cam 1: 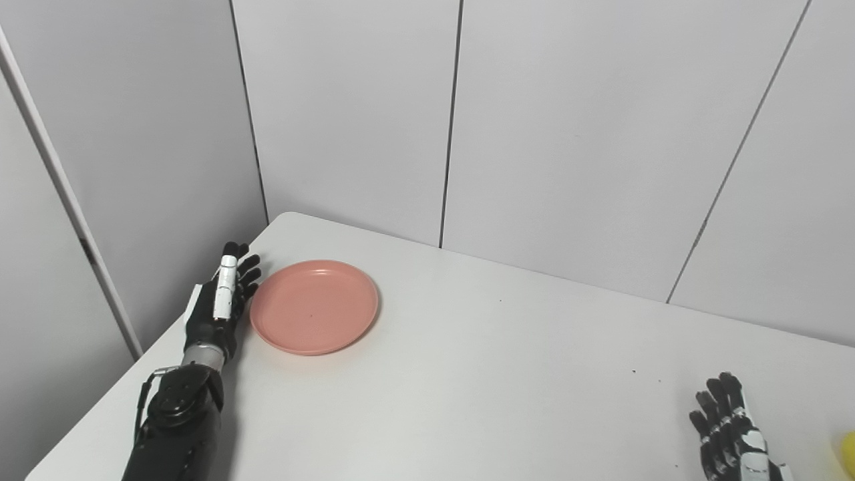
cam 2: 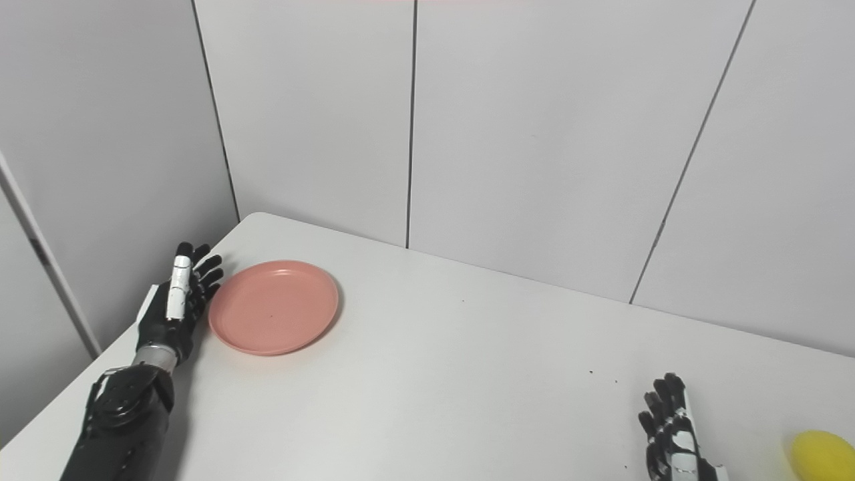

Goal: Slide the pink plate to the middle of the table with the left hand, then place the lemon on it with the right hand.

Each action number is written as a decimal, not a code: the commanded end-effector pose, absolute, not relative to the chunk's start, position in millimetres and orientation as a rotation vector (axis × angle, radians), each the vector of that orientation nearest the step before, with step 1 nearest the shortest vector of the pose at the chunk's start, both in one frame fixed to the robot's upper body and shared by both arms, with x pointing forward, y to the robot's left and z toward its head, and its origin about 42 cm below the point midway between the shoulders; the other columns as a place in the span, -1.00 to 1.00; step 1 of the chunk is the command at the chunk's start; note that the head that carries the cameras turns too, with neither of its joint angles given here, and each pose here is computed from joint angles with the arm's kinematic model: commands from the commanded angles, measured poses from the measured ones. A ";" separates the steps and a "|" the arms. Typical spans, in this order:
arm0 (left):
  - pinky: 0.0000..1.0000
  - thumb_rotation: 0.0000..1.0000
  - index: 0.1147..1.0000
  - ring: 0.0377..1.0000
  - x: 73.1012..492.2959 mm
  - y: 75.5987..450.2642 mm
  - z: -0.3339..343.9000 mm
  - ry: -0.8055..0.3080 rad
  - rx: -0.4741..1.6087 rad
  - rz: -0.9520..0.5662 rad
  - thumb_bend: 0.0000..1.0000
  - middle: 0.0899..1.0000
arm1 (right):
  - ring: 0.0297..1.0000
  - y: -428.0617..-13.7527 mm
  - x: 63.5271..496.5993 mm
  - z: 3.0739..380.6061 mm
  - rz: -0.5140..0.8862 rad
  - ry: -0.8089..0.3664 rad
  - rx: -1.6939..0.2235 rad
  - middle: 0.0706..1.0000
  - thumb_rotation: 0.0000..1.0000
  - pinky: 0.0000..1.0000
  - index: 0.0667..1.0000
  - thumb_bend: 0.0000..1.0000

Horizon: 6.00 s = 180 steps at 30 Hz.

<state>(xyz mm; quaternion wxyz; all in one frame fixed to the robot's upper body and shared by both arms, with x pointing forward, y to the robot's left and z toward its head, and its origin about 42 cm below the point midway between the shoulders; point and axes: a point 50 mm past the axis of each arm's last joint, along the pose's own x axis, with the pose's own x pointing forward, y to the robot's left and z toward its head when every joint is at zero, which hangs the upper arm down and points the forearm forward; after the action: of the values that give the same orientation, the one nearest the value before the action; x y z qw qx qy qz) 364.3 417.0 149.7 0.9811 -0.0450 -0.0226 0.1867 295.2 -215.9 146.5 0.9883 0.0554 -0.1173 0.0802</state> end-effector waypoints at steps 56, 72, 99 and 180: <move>0.86 1.00 0.83 0.85 411.6 293.8 155.1 -0.029 -0.059 -0.083 0.49 0.85 | 1.00 -212.6 296.6 175.7 0.138 -0.302 0.118 1.00 1.00 1.00 1.00 0.39; 0.88 1.00 0.84 0.86 413.5 247.8 148.9 -0.028 -0.072 -0.178 0.47 0.86 | 1.00 -208.8 296.3 176.3 0.136 -0.303 0.135 1.00 1.00 1.00 1.00 0.32; 0.86 1.00 0.79 0.82 399.3 214.5 153.9 0.005 -0.106 -0.251 0.40 0.81 | 1.00 -174.2 303.7 176.4 0.135 -0.300 0.124 1.00 1.00 1.00 1.00 0.40; 0.96 1.00 0.90 0.90 358.0 138.1 133.9 -0.086 -0.057 -0.283 0.29 0.89 | 0.98 -191.1 317.6 194.9 0.044 -0.330 -0.005 0.91 0.81 1.00 0.89 0.42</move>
<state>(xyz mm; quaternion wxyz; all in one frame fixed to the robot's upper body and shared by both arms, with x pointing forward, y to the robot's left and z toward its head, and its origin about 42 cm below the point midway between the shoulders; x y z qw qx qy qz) 355.0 135.0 128.7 0.9879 -0.0405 -0.0285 -0.1470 313.3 -187.1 173.9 0.9912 0.0090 -0.1279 0.0318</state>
